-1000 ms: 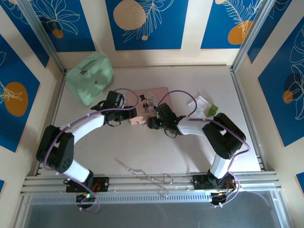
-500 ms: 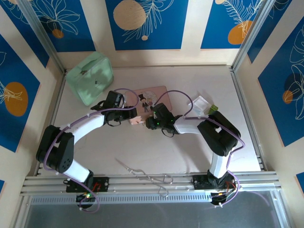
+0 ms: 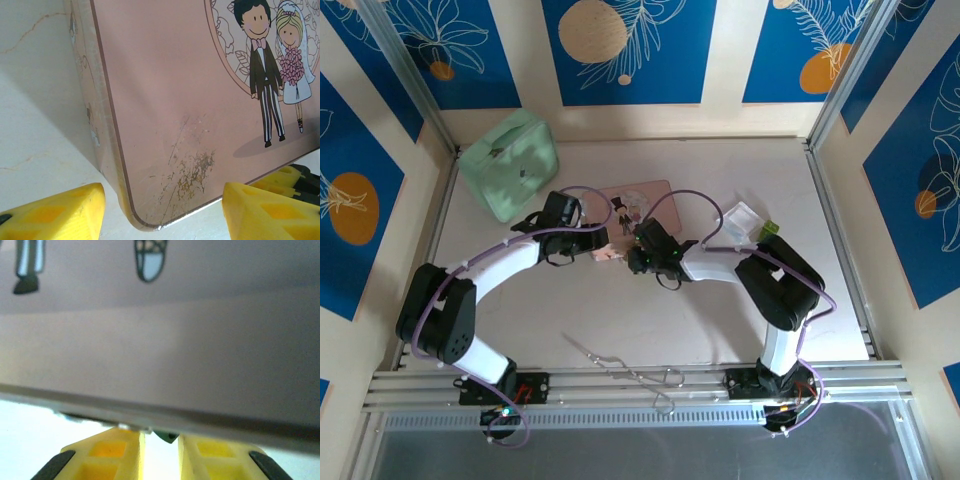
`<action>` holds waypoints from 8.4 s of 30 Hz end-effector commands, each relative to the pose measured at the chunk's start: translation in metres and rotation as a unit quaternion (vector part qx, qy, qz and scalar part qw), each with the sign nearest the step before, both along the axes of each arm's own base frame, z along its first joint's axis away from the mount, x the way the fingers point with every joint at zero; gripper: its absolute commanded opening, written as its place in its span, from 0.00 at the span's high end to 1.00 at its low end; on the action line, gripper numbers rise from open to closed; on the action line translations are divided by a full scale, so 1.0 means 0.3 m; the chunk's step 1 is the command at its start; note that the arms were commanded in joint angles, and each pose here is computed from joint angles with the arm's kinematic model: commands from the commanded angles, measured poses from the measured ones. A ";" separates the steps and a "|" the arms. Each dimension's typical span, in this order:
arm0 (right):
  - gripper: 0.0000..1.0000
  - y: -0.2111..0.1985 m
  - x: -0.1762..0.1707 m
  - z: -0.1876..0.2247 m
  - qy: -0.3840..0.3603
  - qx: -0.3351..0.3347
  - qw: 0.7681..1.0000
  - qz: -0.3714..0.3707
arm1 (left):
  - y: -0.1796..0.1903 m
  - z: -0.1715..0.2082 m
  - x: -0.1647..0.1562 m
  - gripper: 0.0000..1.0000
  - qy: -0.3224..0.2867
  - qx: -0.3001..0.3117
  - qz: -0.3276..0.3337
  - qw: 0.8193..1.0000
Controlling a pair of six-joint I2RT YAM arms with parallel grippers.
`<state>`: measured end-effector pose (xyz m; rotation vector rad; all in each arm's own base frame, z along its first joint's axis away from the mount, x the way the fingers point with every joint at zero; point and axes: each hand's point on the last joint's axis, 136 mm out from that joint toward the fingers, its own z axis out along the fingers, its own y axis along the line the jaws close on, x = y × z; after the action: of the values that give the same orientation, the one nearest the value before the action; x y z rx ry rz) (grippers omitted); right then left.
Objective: Unlock the padlock with the key
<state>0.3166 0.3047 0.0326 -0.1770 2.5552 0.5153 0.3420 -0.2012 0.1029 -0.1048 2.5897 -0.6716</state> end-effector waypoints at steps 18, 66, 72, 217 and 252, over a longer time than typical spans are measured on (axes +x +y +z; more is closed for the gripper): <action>0.61 -0.051 -0.153 0.123 -0.033 0.020 0.999 0.011 | 0.028 0.051 0.001 0.27 -0.015 -0.004 0.001 1.000; 0.46 0.005 0.041 0.034 -0.051 0.117 0.990 0.066 | 0.000 0.033 -0.008 0.31 0.000 -0.039 0.009 0.999; 0.46 -0.005 0.069 0.009 -0.062 0.097 0.992 0.045 | 0.000 0.036 -0.007 0.32 0.000 -0.038 0.007 0.999; 0.84 0.048 -0.059 -0.074 0.022 0.102 0.994 -0.025 | -0.012 -0.026 -0.017 0.38 0.017 -0.045 0.004 0.999; 0.91 -0.085 -0.112 -0.160 0.152 0.063 0.981 -0.105 | -0.017 -0.022 -0.039 0.39 0.016 -0.053 0.003 0.998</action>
<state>0.3179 0.3127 0.0437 0.1708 2.5445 0.8348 0.3330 -0.2025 0.0901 -0.1724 2.5912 -0.7766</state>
